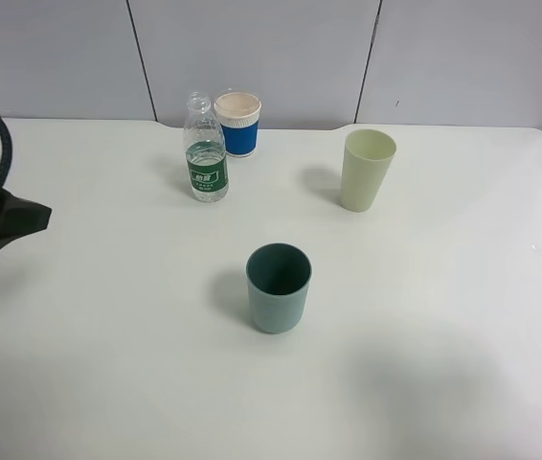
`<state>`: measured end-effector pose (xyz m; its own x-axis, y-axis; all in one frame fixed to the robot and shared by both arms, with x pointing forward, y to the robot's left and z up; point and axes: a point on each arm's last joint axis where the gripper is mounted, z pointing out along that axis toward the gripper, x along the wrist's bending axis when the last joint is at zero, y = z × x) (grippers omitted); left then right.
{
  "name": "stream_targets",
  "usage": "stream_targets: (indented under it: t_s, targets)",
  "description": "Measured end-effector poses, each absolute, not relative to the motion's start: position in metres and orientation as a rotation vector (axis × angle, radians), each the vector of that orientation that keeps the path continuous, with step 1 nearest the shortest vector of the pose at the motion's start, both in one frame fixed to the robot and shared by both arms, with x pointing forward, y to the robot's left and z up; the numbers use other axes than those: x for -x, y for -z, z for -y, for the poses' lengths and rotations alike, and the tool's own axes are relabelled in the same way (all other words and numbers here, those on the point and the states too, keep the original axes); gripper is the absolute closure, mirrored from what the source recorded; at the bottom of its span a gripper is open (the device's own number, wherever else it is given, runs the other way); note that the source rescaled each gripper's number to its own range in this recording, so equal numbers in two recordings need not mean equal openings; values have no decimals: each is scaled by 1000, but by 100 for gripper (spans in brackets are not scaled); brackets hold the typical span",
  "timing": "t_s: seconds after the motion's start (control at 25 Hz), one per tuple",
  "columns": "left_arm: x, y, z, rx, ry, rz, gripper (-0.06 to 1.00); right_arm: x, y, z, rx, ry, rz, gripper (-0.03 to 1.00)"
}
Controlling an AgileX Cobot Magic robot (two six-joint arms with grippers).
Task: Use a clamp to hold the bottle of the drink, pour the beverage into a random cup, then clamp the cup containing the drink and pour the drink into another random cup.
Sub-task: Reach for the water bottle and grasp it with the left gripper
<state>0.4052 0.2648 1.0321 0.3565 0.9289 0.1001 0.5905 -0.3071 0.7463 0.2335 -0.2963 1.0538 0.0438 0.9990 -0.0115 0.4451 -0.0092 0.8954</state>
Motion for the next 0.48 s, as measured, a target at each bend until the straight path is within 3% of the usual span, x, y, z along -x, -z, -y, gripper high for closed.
stream_targets:
  t_s: [0.48]
  targets:
    - [-447, -992, -243, -2096, -675, -1309, -2, -233, -1054, 296, -1560, -919, -1504, -2]
